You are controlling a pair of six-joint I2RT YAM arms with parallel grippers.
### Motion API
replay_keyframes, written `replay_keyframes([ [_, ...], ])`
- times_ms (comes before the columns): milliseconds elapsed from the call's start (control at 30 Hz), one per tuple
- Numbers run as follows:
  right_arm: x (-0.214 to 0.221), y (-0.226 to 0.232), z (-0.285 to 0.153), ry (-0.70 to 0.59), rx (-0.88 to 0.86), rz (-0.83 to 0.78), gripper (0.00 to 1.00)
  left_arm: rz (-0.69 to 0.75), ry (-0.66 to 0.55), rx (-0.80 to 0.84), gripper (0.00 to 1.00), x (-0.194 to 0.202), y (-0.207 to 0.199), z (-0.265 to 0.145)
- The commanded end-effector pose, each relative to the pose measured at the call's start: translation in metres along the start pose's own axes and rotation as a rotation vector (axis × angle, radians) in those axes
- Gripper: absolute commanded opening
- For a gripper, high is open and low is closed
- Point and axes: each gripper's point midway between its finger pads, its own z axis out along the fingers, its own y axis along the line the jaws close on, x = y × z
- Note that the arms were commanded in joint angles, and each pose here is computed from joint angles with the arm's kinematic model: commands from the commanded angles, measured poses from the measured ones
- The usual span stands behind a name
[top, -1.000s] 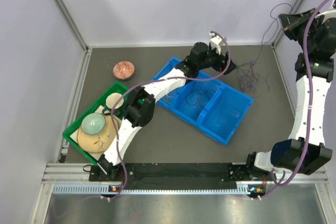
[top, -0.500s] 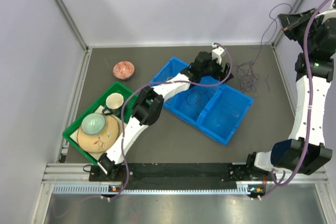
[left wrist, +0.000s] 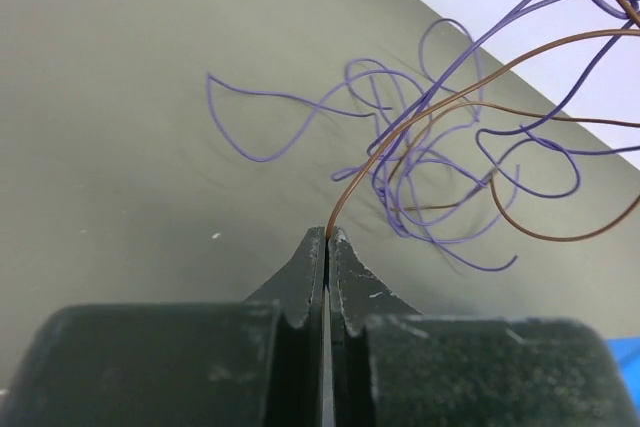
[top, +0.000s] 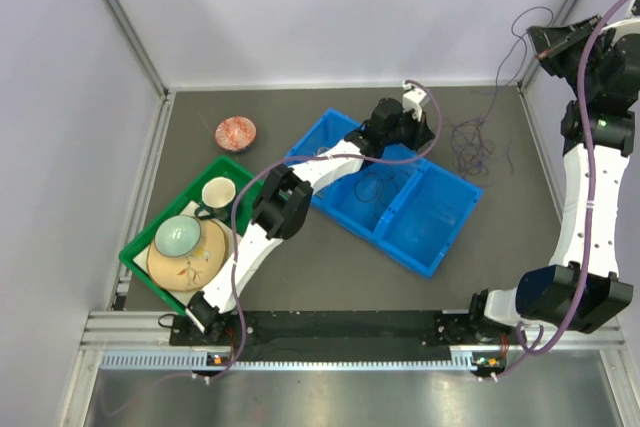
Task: Untangle the cables
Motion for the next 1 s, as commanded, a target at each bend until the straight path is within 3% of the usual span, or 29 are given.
replay_keyframes([
  [0,-0.009,0.017,-0.001,-0.036,-0.057,-0.025,0.0,0.092,-0.187,-0.01,0.0,-0.096,-0.026,-0.027],
  [233,-0.003,-0.008,0.007,-0.037,0.014,-0.039,0.0,0.18,-0.358,-0.088,0.0,-0.186,-0.043,-0.083],
  [267,0.001,-0.013,0.009,-0.029,0.028,-0.036,0.0,0.192,-0.407,-0.091,0.0,-0.212,-0.052,-0.102],
  [333,0.01,-0.033,0.014,-0.009,0.075,-0.033,0.0,0.188,-0.44,-0.107,0.0,-0.226,-0.052,-0.12],
  [367,0.012,-0.036,0.015,-0.002,0.084,-0.03,0.0,0.195,-0.511,-0.091,0.0,-0.256,-0.064,-0.144],
  [433,0.02,-0.055,0.019,0.012,0.13,-0.031,0.0,0.165,-0.533,-0.075,0.0,-0.264,-0.058,-0.165],
  [467,0.021,-0.06,0.02,0.015,0.147,-0.034,0.0,0.168,-0.591,-0.061,0.0,-0.287,-0.067,-0.187],
  [600,0.033,-0.095,0.022,0.03,0.233,-0.029,0.0,0.116,-0.679,-0.086,0.0,-0.319,-0.045,-0.24],
  [967,0.041,-0.176,0.018,0.019,0.485,-0.023,0.0,0.157,-0.908,-0.231,0.0,-0.393,-0.005,-0.367],
])
